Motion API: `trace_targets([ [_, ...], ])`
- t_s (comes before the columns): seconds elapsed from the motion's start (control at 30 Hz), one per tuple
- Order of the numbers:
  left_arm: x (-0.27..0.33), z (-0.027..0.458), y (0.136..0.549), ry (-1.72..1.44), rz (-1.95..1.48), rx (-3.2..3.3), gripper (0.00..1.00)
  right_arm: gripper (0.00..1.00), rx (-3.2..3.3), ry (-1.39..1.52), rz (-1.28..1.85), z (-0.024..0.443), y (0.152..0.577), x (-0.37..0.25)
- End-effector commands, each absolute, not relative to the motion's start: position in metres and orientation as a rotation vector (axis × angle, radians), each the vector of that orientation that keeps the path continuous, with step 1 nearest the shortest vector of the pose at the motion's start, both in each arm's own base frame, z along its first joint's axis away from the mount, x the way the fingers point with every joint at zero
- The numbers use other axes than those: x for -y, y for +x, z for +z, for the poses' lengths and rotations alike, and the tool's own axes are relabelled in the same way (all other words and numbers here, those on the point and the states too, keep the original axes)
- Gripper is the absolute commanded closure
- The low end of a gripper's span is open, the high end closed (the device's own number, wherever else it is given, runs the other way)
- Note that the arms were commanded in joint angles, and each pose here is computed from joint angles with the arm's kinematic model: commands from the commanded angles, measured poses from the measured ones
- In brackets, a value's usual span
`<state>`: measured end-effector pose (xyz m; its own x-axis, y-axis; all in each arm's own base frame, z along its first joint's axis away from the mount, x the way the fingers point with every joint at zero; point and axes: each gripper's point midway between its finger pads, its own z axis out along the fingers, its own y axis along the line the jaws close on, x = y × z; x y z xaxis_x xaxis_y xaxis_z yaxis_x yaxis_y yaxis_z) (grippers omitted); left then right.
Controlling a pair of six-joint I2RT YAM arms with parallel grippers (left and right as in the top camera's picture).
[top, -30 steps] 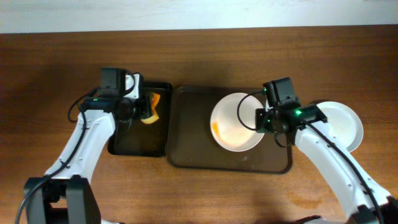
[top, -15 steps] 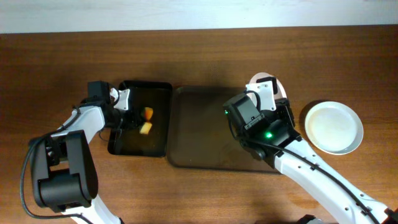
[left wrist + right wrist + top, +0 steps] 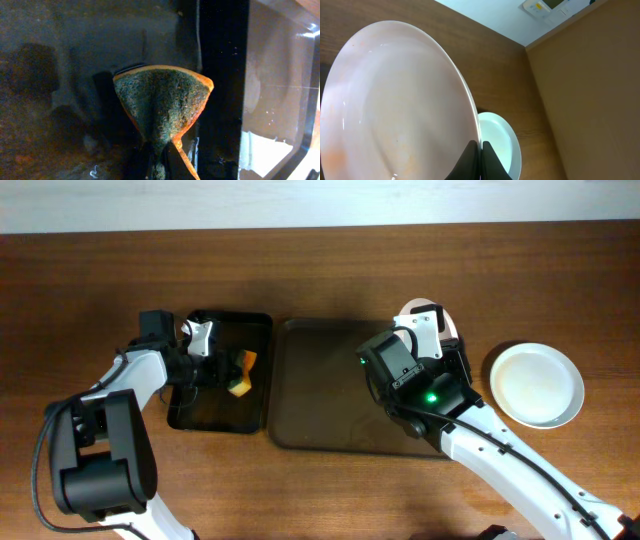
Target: Clean dirty plates on tray and stack at the side
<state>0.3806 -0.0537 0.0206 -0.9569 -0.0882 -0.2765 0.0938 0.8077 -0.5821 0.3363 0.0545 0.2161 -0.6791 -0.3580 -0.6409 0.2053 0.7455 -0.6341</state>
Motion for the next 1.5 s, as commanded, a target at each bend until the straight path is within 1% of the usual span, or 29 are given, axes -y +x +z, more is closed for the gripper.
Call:
trace_targets([
  [0.0,-0.004,-0.012,0.367,-0.525,-0.406,-2.885,1.0,0.96,-2.107,-0.06,-0.842,0.231,0.338,-0.059],
  [0.03,0.002,-0.011,0.365,-0.536,-0.447,-2.889,1.0,0.96,-2.108,-0.058,-0.837,0.231,0.338,-0.059],
  [0.07,0.016,-0.007,0.367,-0.471,-0.551,-2.881,1.0,0.96,-2.11,-0.059,-0.834,0.23,0.338,-0.059],
  [0.13,0.056,0.014,0.372,-0.171,-0.875,-2.781,1.0,0.96,-2.11,-0.059,-0.834,0.23,0.338,-0.059],
  [0.17,0.062,0.018,0.375,-0.119,-0.923,-2.746,1.0,0.96,-2.11,-0.059,-0.834,0.23,0.338,-0.059],
  [0.23,0.057,0.016,0.38,-0.124,-0.87,-2.742,1.0,0.96,-2.11,-0.059,-0.834,0.23,0.338,-0.059],
  [0.27,0.045,0.009,0.381,-0.225,-0.768,-2.782,1.0,0.96,-2.11,-0.059,-0.834,0.23,0.338,-0.059],
  [0.33,0.03,-0.001,0.379,-0.37,-0.612,-2.83,0.95,0.96,-2.111,-0.057,-0.835,0.23,0.338,-0.059],
  [0.37,0.03,-0.002,0.378,-0.365,-0.597,-2.839,1.0,0.96,-2.113,-0.059,-0.83,0.23,0.338,-0.059],
  [0.4,0.034,-0.001,0.376,-0.313,-0.619,-2.842,1.0,0.96,-2.118,-0.062,-0.822,0.229,0.338,-0.06],
  [0.43,0.028,-0.005,0.373,-0.3,-0.56,-2.862,1.0,0.96,-2.122,-0.06,-0.813,0.228,0.338,-0.061],
  [0.47,0.0,-0.015,0.362,-0.52,-0.316,-2.918,1.0,0.96,-2.123,-0.047,-0.801,0.227,0.338,-0.062],
  [0.5,-0.001,-0.016,0.361,-0.538,-0.303,-2.918,1.0,0.96,-2.126,-0.046,-0.793,0.227,0.339,-0.062],
  [0.57,0.027,-0.001,0.371,-0.287,-0.535,-2.878,1.0,0.96,-2.132,-0.001,-0.751,0.224,0.339,-0.063],
  [0.6,0.034,0.01,0.376,-0.227,-0.594,-2.846,1.0,0.96,-2.141,0.036,-0.722,0.222,0.339,-0.062],
  [0.67,0.029,0.035,0.384,-0.209,-0.543,-2.784,1.0,0.96,-2.216,0.14,-0.619,0.207,0.341,-0.053],
  [0.77,0.019,0.054,0.385,-0.187,-0.371,-2.757,1.0,0.96,-2.342,0.315,-0.481,0.184,0.34,-0.03],
  [0.83,0.017,0.058,0.381,-0.148,-0.206,-2.771,1.0,0.96,-2.44,0.412,-0.342,0.168,0.34,-0.015],
  [0.97,0.036,0.052,0.374,-0.038,-0.081,-2.804,1.0,0.96,-2.536,0.605,-0.114,0.152,0.336,0.013],
  [1.1,0.048,0.045,0.367,0.028,-0.022,-2.825,1.0,0.96,-2.522,0.836,0.03,0.147,0.328,0.067],
  [1.17,0.047,0.039,0.361,0.028,-0.017,-2.848,1.0,0.96,-2.486,0.981,0.055,0.146,0.317,0.099],
  [1.33,0.046,0.016,0.352,0.031,-0.011,-2.911,1.0,0.96,-2.385,1.217,0.057,0.145,0.292,0.154],
  [1.47,0.056,0.004,0.353,0.04,-0.089,-2.929,1.0,0.96,-2.371,1.335,0.011,0.14,0.27,0.174],
])
